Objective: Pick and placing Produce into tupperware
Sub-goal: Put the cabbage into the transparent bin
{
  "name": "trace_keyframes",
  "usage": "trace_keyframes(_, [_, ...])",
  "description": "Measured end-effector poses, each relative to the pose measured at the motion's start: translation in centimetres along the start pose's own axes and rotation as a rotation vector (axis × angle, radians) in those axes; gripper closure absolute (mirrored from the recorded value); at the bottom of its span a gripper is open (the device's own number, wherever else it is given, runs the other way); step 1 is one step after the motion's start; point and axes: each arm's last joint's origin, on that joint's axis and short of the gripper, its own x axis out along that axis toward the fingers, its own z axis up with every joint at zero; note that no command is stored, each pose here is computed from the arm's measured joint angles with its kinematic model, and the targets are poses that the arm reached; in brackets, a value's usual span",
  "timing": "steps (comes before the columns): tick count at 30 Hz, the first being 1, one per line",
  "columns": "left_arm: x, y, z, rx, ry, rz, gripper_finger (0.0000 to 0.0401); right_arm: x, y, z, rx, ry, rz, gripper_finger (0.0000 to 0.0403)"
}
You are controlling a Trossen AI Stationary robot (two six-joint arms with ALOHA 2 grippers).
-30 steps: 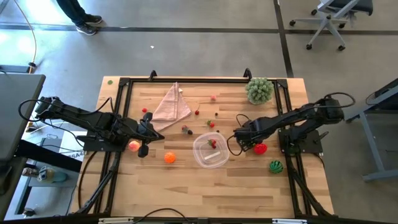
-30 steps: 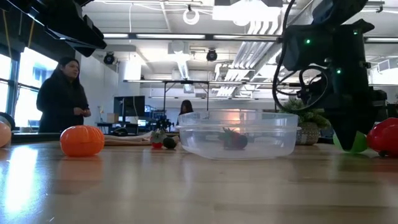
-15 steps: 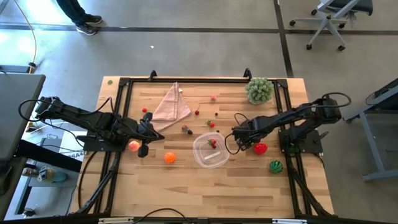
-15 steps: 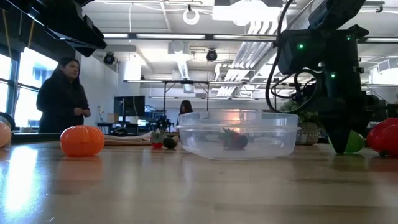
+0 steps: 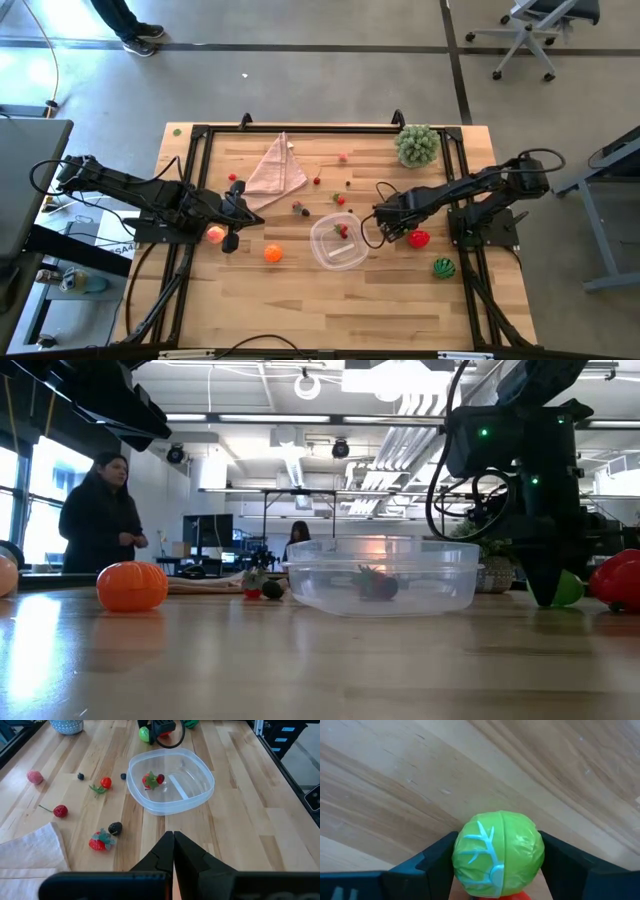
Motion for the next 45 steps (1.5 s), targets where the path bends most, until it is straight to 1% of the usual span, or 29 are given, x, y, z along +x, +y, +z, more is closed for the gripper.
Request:
trace_keyframes(6, [0.0,0.0,0.0,0.0,0.0,0.0,0.04,0.0,0.0,0.0,0.0,-0.002,0.0,0.0163])
trace_keyframes(12, [0.0,0.0,0.0,0.0,0.0,0.0,0.04,-0.1,0.3,0.0,-0.029,-0.057,-0.008,0.0163])
trace_keyframes(18, [0.0,0.0,0.0,0.0,0.0,0.0,0.04,-1.3,1.6,0.0,-0.079,-0.091,0.039,0.0166])
trace_keyframes(22, [0.0,0.0,0.0,0.0,0.0,0.0,0.04,-3.4,3.1,0.4,-0.111,-0.151,0.093,0.0166])
trace_keyframes(26, [0.0,0.0,0.0,0.0,0.0,0.0,0.04,-6.3,4.8,0.9,-0.164,-0.222,0.166,0.0166])
trace_keyframes(31, [0.0,0.0,0.0,0.0,0.0,0.0,0.04,-10.7,6.9,1.2,-0.28,-0.362,0.253,0.0167])
trace_keyframes(34, [0.0,0.0,0.0,0.0,0.0,0.0,0.04,-12.8,8.1,1.3,-0.35,-0.445,0.342,0.0167])
trace_keyframes(37, [0.0,0.0,0.0,0.0,0.0,0.0,0.04,-14.1,9.3,1.5,-0.412,-0.522,0.461,0.0167])
trace_keyframes(39, [0.0,0.0,0.0,0.0,0.0,0.0,0.04,-14.2,9.9,1.5,-0.444,-0.559,0.546,0.0167])
trace_keyframes(40, [0.0,0.0,0.0,0.0,0.0,0.0,0.04,-14.0,10.2,1.6,-0.457,-0.564,0.57,0.0167])
trace_keyframes(42, [0.0,0.0,0.0,0.0,0.0,0.0,0.04,-13.2,10.6,1.8,-0.477,-0.545,0.56,0.0167])
trace_keyframes(45, [0.0,0.0,0.0,0.0,0.0,0.0,0.04,-11.3,11.5,2.4,-0.536,-0.519,0.498,0.0167])
